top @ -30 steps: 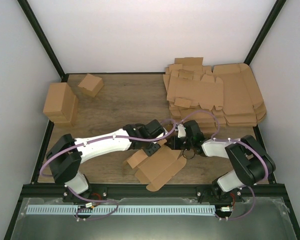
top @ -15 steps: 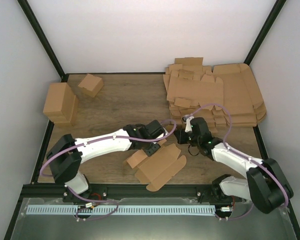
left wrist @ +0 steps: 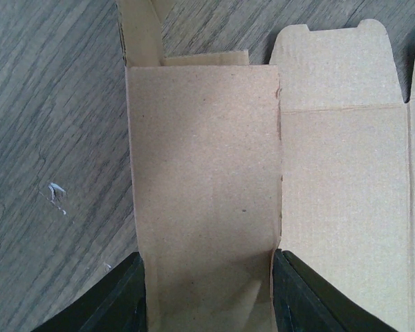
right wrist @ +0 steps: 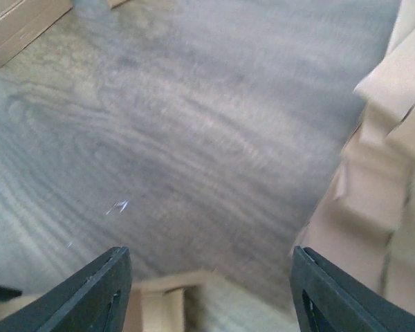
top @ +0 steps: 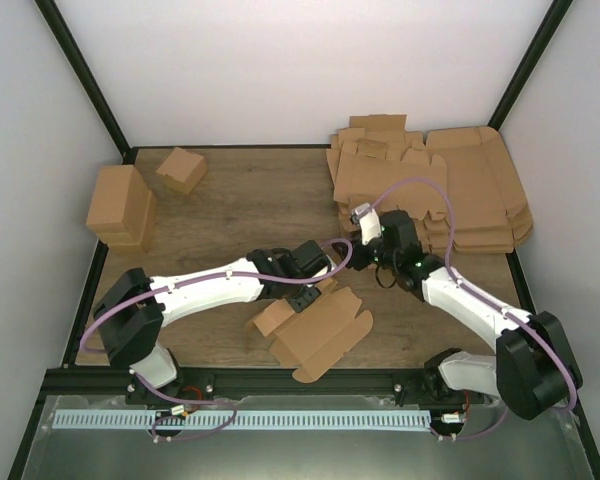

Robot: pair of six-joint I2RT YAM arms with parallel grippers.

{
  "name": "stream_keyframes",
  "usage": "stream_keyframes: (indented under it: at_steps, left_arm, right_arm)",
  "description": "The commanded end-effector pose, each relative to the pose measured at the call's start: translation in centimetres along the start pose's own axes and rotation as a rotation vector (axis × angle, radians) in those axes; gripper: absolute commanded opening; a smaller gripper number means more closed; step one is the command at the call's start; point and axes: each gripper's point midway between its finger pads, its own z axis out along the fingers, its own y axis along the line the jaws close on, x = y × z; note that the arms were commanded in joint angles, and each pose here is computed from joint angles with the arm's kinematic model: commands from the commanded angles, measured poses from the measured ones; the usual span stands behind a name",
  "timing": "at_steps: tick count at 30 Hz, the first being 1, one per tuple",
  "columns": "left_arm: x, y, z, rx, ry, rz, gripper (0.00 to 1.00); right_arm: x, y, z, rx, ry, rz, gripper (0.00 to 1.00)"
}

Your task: Fold the paper box

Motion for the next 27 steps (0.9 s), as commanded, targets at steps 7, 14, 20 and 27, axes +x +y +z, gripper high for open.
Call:
stream_keyframes:
  at_steps: [7, 14, 20, 27]
  left_arm:
    - [3.2, -0.7, 1.9, 0.028, 0.129, 0.017, 0.48]
    - [3.5, -0.7, 2.1, 0.025, 0.138, 0.024, 0.48]
    - [3.8, -0.6, 2.1, 0.023, 0.143, 0.026, 0.48]
    - [3.6, -0.6, 2.0, 0.023, 0.145, 0.032, 0.48]
  right_arm:
    - [-3.3, -3.4, -0.1, 0.151, 0.253, -0.332, 0.72]
    - [-1.6, -2.3, 0.8, 0.037, 0.353, -0.402, 0.63]
    - [1.3, -0.5, 1.8, -0.134, 0.414, -0.471, 0.60]
    - [3.4, -1.7, 3.8, -0.137, 0.465, -0.532, 0.52]
